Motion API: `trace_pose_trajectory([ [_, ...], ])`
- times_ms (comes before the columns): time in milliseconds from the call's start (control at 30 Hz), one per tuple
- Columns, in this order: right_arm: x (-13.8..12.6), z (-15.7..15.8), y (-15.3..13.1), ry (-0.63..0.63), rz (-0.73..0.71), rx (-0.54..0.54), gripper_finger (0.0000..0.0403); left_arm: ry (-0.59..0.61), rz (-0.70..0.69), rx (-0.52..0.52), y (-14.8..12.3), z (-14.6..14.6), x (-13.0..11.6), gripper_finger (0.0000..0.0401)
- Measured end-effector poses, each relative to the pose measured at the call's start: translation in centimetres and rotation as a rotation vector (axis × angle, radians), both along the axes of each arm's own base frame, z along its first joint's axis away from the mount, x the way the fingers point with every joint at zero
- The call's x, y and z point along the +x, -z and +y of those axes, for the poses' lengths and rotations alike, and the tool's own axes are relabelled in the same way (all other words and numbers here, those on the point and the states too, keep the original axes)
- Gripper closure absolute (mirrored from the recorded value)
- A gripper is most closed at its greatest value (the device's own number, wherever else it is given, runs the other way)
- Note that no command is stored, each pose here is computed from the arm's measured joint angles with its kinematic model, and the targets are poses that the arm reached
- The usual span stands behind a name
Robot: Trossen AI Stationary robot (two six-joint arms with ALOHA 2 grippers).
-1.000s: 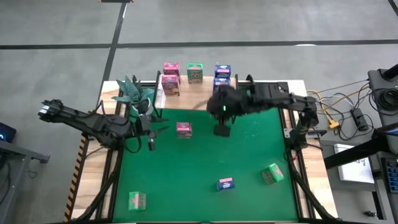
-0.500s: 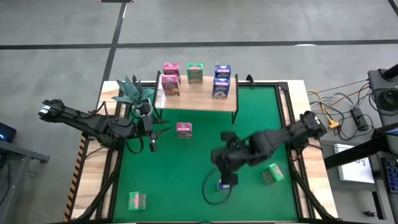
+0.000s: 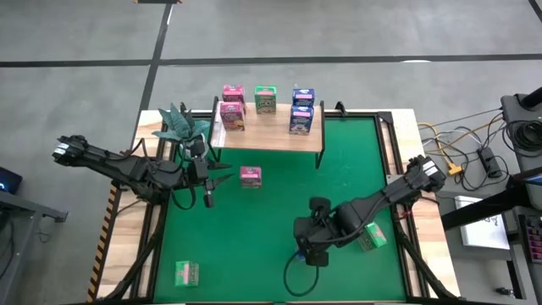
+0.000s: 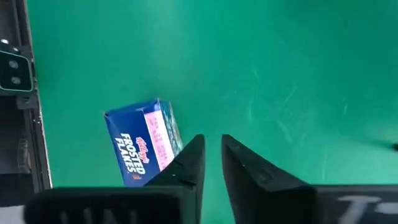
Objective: Stack cereal on shelf
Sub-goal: Put the blue cereal box on the shelf aligned with the other blue cereal boxes
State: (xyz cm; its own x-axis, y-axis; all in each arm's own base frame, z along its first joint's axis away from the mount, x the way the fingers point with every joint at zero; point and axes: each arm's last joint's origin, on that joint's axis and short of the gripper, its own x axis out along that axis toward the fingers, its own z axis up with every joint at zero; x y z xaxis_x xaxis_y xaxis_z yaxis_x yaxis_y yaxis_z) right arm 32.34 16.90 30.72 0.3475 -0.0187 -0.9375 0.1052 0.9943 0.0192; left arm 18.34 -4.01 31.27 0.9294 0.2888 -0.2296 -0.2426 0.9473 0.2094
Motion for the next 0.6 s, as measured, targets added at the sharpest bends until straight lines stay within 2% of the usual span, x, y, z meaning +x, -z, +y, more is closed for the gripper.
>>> trace_pose_trajectory([
  [300, -0.7, 1.4, 1.0, 0.045, 0.006, 0.027, 0.0226, 0.0, 0.0, 0.0, 0.0, 0.0, 0.0, 0.0313],
  [433, -1.2, 2.3, 1.9, 0.011, 0.009, 0.024, 0.0173, 0.0, 0.0, 0.0, 0.0, 0.0, 0.0, 0.0313],
  [600, -1.4, 3.1, 3.0, -0.061, -0.001, 0.012, 0.0133, -0.001, -0.001, 0.0, 0.0, 0.0, 0.0, 0.0313],
])
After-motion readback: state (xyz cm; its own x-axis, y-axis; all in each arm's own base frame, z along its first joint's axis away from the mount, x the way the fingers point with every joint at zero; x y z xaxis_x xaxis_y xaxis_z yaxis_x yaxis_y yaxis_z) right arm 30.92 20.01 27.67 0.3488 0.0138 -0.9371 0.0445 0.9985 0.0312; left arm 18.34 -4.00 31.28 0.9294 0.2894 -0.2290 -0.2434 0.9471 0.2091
